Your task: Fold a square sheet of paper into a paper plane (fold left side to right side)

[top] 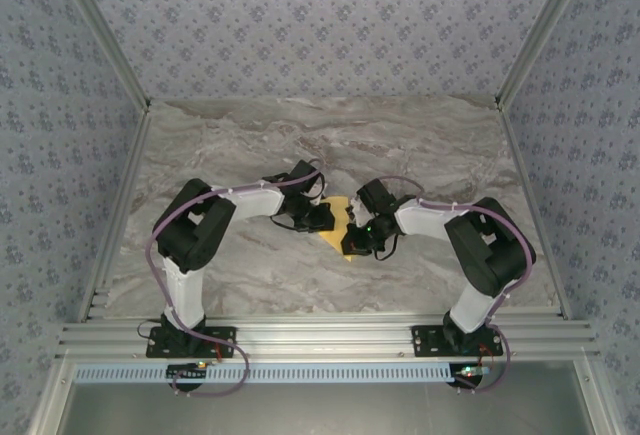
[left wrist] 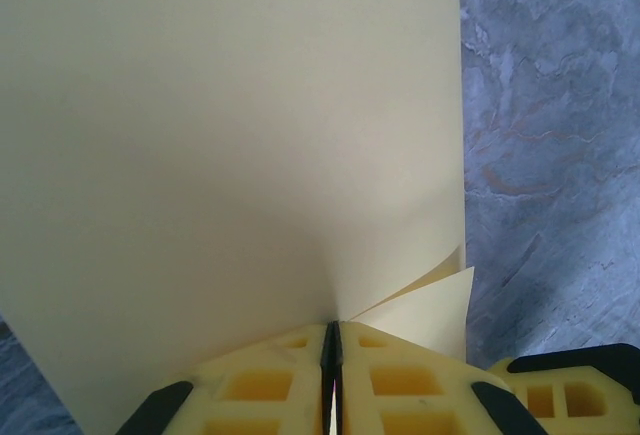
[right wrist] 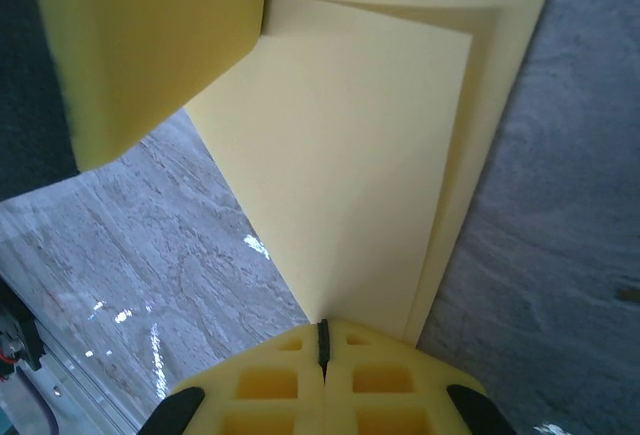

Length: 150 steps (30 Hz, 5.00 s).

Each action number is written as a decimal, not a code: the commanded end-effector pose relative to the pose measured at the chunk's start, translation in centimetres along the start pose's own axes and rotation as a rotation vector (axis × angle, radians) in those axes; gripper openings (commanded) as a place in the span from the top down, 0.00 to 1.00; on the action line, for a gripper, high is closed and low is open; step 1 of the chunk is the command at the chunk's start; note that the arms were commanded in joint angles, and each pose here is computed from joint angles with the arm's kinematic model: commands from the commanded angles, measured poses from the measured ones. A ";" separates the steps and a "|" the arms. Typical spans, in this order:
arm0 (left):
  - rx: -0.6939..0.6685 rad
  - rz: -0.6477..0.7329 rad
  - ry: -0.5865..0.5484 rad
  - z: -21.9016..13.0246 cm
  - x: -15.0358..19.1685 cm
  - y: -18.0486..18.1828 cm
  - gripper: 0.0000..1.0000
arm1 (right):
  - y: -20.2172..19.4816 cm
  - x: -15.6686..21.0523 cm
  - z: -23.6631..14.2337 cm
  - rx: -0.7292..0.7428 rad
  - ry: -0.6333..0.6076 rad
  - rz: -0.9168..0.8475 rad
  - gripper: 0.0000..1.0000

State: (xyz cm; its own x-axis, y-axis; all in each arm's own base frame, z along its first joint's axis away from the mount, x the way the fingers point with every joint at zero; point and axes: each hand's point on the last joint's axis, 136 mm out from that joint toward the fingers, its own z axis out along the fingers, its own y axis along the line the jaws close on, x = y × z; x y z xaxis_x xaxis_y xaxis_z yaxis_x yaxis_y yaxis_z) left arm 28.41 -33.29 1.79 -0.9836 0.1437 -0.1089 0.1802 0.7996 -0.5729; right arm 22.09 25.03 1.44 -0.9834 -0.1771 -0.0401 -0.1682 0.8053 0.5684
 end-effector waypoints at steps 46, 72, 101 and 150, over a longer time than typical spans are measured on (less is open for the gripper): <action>0.079 -0.167 -0.164 -8.0 -0.1 2.0 0.49 | 2.0 -7.4 -1.6 -0.088 -0.128 -0.253 0.85; 0.157 -0.185 -0.118 -4.4 -2.3 -0.8 0.61 | 1.1 -7.0 -3.4 -0.033 -0.166 -0.257 0.83; 0.194 -0.290 -0.104 -5.8 -3.1 -2.8 0.63 | 3.9 -4.0 -1.8 0.310 -0.380 -0.484 0.46; 0.147 -0.297 -0.129 -8.0 -1.1 -0.3 0.57 | 2.6 -2.2 -0.3 0.037 -0.366 -0.270 0.90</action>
State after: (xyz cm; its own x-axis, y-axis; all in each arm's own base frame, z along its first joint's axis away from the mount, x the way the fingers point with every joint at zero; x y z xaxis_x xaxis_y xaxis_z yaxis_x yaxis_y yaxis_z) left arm 29.59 -28.12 9.27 -0.9826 -0.1827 -0.0330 -0.1086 0.7098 -0.6960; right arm 24.22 26.66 2.59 -0.8486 -0.2140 -0.4838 -0.4287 0.8141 0.3919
